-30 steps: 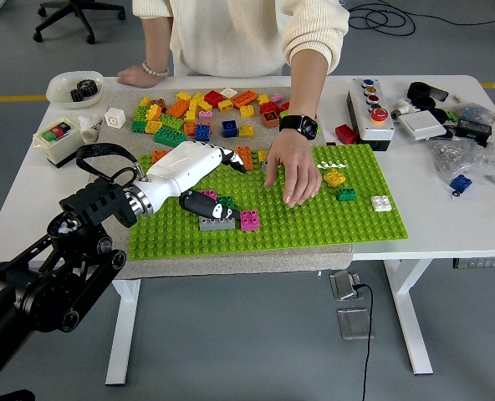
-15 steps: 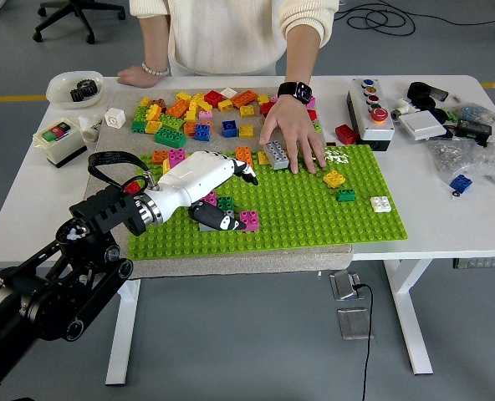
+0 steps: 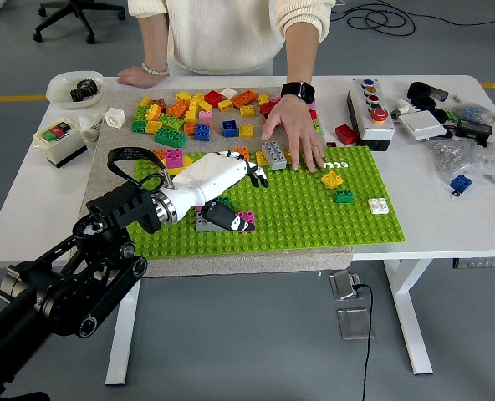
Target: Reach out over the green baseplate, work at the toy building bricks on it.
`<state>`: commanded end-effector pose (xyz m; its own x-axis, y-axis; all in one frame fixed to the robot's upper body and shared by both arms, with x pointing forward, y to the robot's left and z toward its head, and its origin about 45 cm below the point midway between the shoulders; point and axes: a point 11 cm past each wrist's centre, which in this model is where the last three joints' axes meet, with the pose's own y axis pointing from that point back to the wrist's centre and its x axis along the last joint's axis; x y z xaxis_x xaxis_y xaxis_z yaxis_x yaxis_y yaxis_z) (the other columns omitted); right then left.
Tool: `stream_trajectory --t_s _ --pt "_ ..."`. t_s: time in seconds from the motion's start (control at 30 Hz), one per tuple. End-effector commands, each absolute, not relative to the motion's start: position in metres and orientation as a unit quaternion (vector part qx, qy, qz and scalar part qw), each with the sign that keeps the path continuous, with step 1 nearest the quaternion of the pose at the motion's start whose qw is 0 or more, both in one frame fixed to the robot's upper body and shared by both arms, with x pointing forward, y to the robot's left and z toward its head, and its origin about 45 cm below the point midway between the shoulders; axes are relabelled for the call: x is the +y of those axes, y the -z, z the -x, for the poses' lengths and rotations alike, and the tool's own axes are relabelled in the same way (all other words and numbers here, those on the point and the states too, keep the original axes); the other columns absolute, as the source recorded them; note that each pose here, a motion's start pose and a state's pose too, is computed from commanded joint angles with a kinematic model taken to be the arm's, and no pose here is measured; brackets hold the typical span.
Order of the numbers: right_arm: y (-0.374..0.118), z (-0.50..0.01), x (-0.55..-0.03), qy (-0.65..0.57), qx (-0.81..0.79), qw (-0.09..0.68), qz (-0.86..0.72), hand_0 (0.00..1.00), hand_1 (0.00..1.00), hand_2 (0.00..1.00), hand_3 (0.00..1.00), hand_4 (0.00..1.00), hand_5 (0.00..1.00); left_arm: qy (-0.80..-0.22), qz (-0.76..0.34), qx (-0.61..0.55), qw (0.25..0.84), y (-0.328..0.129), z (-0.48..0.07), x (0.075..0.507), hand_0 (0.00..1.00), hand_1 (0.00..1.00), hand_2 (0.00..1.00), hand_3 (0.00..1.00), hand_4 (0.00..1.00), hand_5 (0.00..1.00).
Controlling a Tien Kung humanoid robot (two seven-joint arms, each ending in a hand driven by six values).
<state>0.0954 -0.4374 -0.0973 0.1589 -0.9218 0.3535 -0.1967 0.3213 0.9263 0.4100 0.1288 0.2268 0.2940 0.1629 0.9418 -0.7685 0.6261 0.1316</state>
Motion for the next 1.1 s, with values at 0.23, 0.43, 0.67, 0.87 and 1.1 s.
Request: stream_trajectory --t_s 0.23,0.43,0.67,0.87,1.1 --pt "0.097 -0.095 -0.439 0.314 -0.572 0.579 -0.489 0.747 0.637 0.677 0.629 0.86 0.562 -0.277 -0.337 -0.495 0.752 -0.221 -0.414 0.13 0.85 0.722 0.644 0.646 0.998 0.273" --pt "0.096 -0.096 -0.44 0.313 -0.574 0.578 -0.488 0.747 0.637 0.677 0.629 0.86 0.562 -0.239 -0.387 -0.49 0.744 -0.216 -0.422 0.131 0.756 0.678 0.631 0.638 0.998 0.272" --pt "0.096 -0.094 -0.441 0.315 -0.575 0.578 -0.486 0.748 0.636 0.677 0.629 0.86 0.562 -0.238 -0.408 -0.497 0.728 -0.225 -0.434 0.132 0.71 0.647 0.608 0.628 0.995 0.272" --pt "0.096 -0.094 -0.441 0.315 -0.575 0.578 -0.486 0.747 0.637 0.677 0.628 0.86 0.562 -0.238 -0.414 -0.49 0.729 -0.228 -0.437 0.128 0.703 0.646 0.614 0.63 0.995 0.277" --pt "0.096 -0.094 -0.441 0.315 -0.576 0.577 -0.485 0.747 0.637 0.677 0.629 0.86 0.562 -0.23 -0.418 -0.478 0.737 -0.225 -0.434 0.121 0.707 0.654 0.612 0.628 0.969 0.284"
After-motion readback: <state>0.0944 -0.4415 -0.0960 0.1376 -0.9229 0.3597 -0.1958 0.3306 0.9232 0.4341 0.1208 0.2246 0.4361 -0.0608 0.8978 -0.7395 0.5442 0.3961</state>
